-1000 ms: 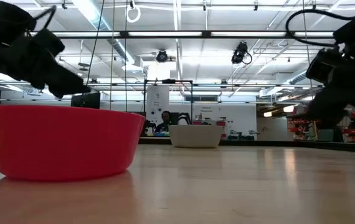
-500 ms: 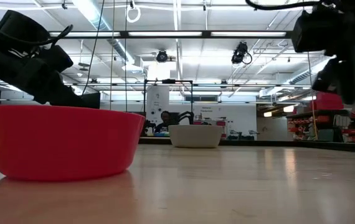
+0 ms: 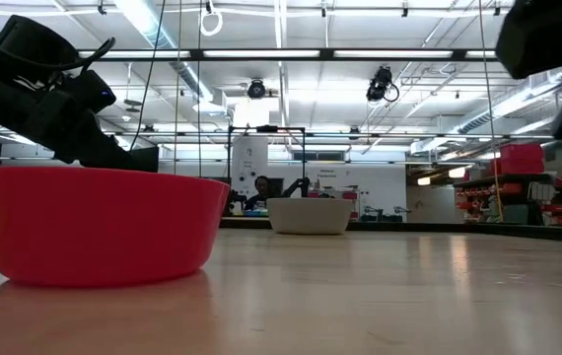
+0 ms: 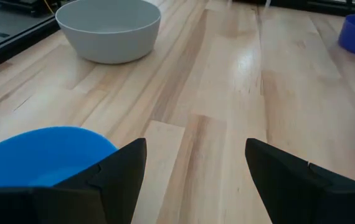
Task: Nest bowls inside each other
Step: Stack the dark blue bowl on the gray bowl
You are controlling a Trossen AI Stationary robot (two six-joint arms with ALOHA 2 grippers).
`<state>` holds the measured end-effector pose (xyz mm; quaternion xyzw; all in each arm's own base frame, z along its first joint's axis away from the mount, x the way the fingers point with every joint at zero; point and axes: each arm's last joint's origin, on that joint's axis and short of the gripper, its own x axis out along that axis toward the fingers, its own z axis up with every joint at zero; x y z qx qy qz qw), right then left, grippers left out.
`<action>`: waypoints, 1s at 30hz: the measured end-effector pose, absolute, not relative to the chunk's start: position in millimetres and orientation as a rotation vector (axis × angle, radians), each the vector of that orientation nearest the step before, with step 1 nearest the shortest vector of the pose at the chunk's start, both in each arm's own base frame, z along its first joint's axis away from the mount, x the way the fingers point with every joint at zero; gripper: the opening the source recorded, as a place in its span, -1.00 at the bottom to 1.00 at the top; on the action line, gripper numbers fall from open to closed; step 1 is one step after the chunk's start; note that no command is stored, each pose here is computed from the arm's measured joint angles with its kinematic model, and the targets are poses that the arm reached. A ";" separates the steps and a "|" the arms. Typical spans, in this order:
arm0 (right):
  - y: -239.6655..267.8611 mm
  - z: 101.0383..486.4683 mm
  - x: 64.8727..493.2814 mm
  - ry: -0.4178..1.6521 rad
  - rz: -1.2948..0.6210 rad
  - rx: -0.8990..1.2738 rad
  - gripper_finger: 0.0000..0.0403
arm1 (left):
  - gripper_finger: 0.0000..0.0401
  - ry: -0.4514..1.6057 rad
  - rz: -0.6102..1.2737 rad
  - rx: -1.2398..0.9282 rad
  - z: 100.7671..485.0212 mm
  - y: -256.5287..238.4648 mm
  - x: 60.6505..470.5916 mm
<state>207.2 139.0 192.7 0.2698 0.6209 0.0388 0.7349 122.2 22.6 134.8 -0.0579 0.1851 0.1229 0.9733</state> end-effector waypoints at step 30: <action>159.5 150.7 209.1 1.467 -0.041 0.482 -0.95 | 0.39 0.352 0.245 -0.111 137.1 22.7 123.0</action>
